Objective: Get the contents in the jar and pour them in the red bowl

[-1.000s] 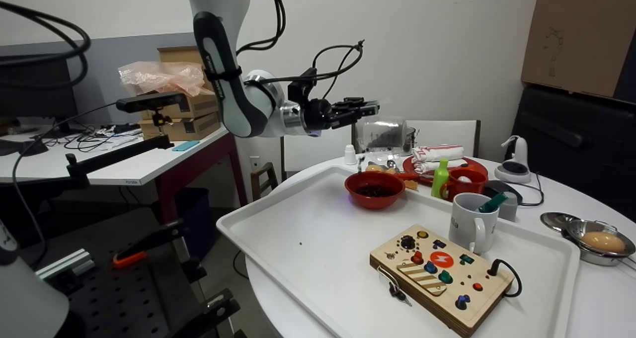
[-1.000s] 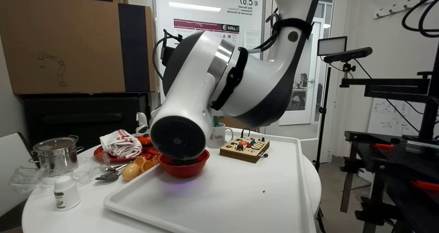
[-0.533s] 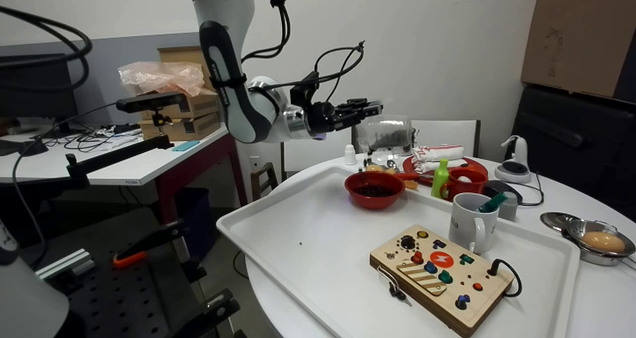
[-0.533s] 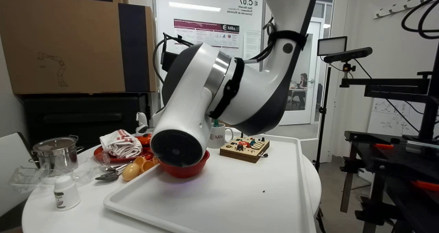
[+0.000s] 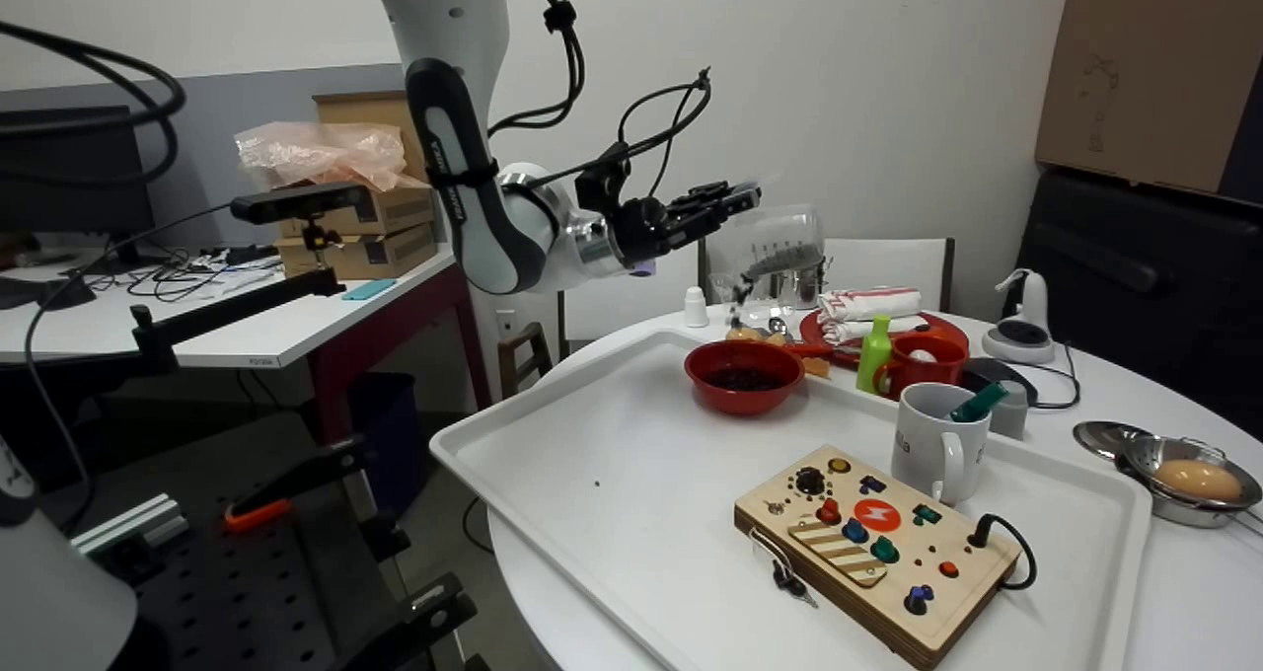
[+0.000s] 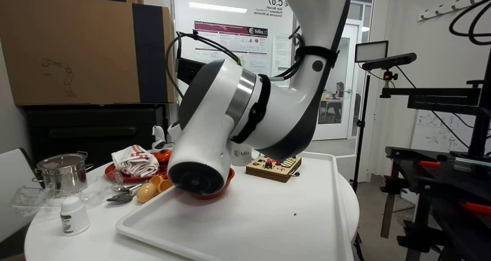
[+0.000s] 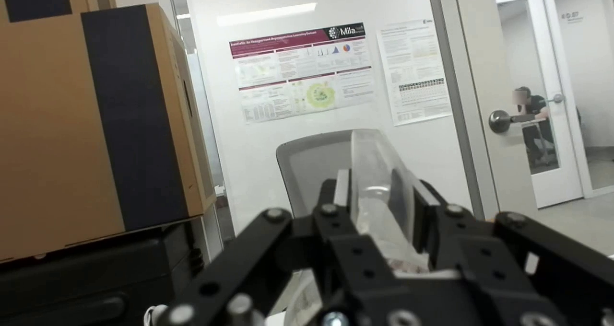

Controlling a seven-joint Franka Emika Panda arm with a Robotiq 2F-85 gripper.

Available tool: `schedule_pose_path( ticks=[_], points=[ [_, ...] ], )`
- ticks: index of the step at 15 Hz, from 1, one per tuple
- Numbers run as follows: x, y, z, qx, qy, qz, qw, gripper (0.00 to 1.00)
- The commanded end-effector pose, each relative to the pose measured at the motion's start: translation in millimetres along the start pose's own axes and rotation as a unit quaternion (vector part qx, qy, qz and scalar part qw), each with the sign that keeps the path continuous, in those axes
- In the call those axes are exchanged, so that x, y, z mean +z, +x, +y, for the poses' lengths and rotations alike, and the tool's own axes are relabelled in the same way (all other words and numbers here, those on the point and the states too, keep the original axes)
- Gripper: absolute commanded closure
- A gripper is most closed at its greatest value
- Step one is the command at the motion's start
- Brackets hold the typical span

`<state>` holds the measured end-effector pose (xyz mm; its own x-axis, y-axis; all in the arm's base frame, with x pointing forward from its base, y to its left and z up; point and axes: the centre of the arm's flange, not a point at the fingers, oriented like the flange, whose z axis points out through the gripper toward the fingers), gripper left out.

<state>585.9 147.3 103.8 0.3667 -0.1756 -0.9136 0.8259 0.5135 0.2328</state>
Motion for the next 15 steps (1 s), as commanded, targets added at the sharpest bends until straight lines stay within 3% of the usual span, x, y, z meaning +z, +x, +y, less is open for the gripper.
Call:
schedule_pose_path(
  ticks=[1,9,15],
  points=[
    [-3.2,10.2,4.7,0.0,-0.014,-0.042,0.999,0.93],
    [-0.3,18.0,-4.8,-0.004,-0.019,-0.103,0.9945,0.93],
    [2.2,24.3,-4.3,0.001,-0.021,-0.164,0.9863,0.93]
  ],
)
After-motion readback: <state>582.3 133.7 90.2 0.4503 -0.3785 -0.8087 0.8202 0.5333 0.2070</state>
